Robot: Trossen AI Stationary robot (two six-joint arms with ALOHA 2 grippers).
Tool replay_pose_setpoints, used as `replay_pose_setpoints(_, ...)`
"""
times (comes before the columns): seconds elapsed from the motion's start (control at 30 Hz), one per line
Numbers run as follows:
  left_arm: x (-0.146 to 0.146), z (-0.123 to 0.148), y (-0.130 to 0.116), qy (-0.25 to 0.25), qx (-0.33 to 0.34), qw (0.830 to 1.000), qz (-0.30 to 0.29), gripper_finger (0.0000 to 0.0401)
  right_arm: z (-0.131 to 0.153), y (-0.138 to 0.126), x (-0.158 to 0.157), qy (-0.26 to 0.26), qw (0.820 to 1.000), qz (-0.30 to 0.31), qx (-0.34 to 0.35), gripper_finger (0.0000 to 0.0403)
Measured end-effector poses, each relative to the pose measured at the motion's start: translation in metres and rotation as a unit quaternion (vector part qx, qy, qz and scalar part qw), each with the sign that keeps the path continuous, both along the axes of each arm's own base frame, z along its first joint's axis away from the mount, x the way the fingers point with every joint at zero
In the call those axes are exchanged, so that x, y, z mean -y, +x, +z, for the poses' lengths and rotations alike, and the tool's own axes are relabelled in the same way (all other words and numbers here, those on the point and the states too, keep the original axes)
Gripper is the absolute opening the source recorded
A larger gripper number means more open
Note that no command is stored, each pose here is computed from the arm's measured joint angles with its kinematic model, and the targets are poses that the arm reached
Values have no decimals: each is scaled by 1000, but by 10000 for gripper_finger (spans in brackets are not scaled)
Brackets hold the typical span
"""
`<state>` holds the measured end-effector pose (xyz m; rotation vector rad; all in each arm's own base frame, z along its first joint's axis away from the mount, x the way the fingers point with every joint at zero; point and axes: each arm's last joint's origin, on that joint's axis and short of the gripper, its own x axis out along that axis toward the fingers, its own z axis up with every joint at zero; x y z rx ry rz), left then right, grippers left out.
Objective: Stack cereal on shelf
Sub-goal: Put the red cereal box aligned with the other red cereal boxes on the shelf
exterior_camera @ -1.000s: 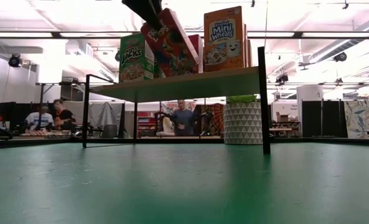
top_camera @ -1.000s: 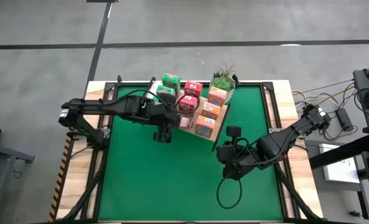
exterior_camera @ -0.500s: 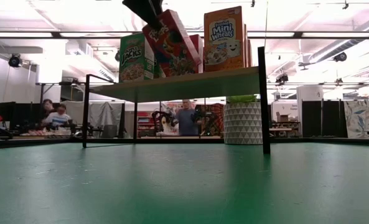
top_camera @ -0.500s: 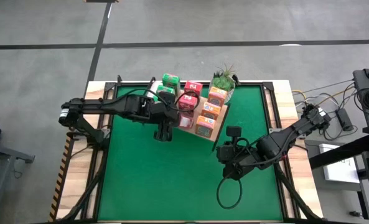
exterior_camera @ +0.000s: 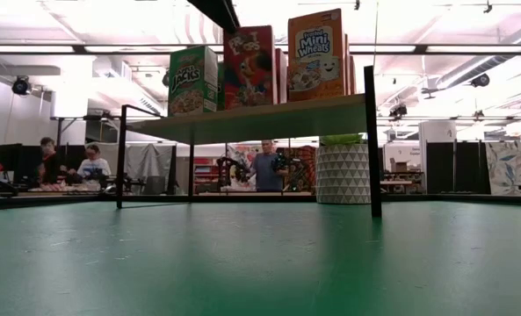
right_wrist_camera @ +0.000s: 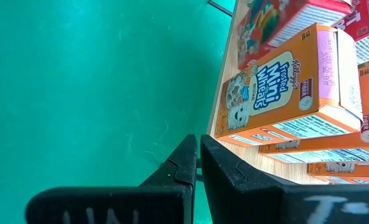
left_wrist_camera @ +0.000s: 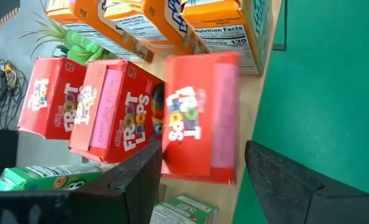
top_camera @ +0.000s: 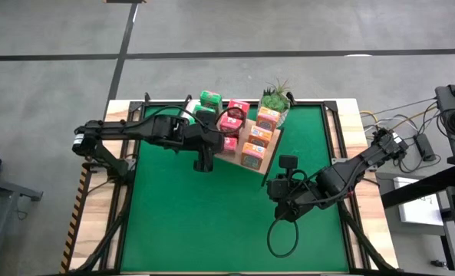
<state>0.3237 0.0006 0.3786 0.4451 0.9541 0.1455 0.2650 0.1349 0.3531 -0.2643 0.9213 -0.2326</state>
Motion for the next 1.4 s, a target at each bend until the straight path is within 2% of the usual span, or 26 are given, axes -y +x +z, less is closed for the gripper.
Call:
replay_pose_setpoints(0.5,0,3,-7,1,-11,1000,-1,213,0,0,0,0,1000,0,1,12)
replay_pose_setpoints(0.77,6,14,-21,-26,13,999,23,212,2,4,-2,4,1000,6,21,12)
replay_pose_setpoints(0.87,14,22,-31,-29,36,998,33,205,2,6,-3,1,1000,13,28,12)
replay_pose_setpoints(1.1,49,25,-59,21,84,996,35,174,-5,14,-7,-11,998,47,48,12)
replay_pose_setpoints(1.4,87,-2,-86,22,163,986,18,150,3,31,2,-6,993,48,109,12)
